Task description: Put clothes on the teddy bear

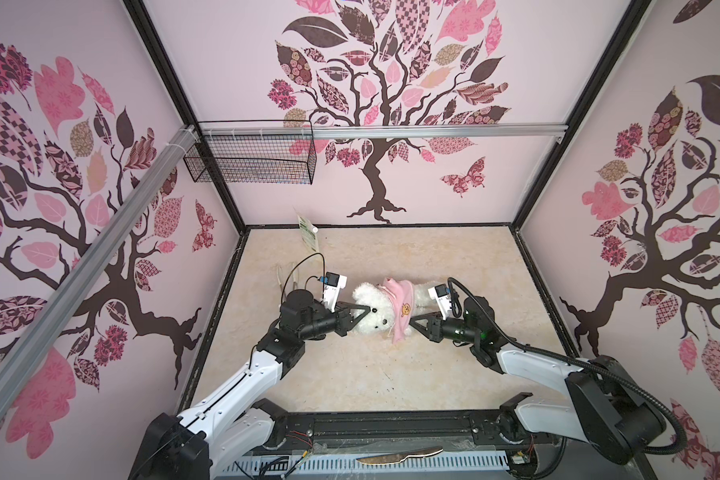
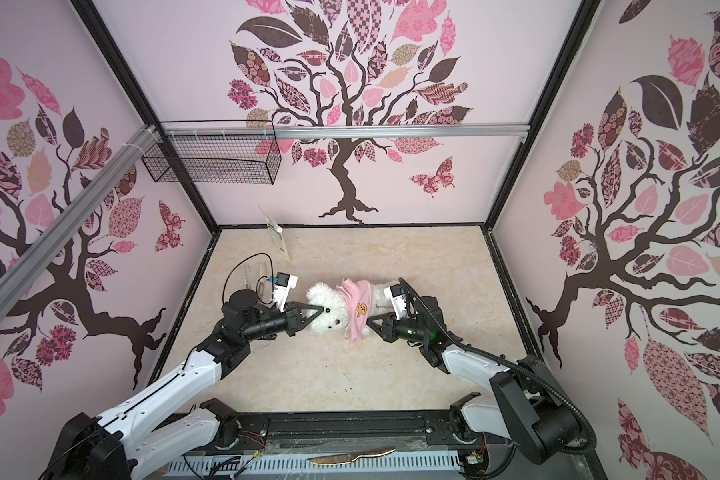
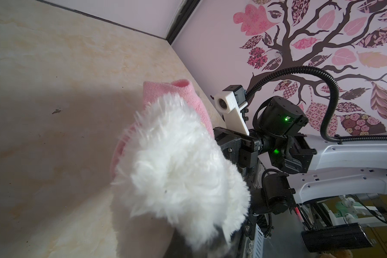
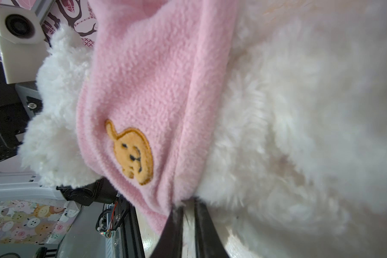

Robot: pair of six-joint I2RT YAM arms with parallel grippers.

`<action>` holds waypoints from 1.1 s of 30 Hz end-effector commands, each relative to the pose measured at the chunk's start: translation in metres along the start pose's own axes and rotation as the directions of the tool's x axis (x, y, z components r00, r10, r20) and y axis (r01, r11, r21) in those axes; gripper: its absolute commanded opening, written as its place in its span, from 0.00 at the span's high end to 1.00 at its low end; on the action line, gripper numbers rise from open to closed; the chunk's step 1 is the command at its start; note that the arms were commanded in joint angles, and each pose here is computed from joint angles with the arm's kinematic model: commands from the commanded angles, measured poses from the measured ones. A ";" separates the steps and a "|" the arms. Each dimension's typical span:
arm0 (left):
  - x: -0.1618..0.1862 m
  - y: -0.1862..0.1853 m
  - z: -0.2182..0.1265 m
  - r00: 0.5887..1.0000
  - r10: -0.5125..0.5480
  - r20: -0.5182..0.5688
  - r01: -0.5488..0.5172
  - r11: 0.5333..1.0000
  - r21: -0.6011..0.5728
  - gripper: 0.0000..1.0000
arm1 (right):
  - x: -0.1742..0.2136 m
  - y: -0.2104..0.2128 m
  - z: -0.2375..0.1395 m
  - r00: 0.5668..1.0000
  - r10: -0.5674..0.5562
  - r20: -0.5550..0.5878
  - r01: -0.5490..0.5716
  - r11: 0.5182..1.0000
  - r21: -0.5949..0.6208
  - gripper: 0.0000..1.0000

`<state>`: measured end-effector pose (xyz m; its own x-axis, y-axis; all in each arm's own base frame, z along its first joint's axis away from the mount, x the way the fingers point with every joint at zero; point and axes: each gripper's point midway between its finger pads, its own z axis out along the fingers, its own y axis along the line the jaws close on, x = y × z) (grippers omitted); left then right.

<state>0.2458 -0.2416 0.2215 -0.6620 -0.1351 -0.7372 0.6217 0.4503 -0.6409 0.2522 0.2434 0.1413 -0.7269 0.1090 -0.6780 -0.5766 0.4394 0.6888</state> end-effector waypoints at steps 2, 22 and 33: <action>-0.003 -0.006 0.000 1.000 0.020 0.020 -0.021 0.999 0.038 1.00 | -0.017 0.019 0.004 0.998 -0.048 0.041 0.051 0.996 -0.076 0.82; -0.004 0.017 -0.003 0.999 -0.003 0.041 0.007 0.993 -0.117 1.00 | -0.021 -0.003 0.004 0.996 0.031 0.082 -0.035 0.998 0.050 1.00; -0.012 0.090 -0.047 0.974 -0.094 0.205 0.181 0.868 -0.462 1.00 | -0.003 -0.042 -0.041 0.980 0.115 0.163 -0.155 0.955 0.253 1.00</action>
<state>0.2697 -0.1943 0.1899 -0.6862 -0.2567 -0.6806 0.3731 0.6790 -0.6323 0.2553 0.2128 0.1484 -0.7131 0.2640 -0.6495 -0.4646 0.5159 0.7197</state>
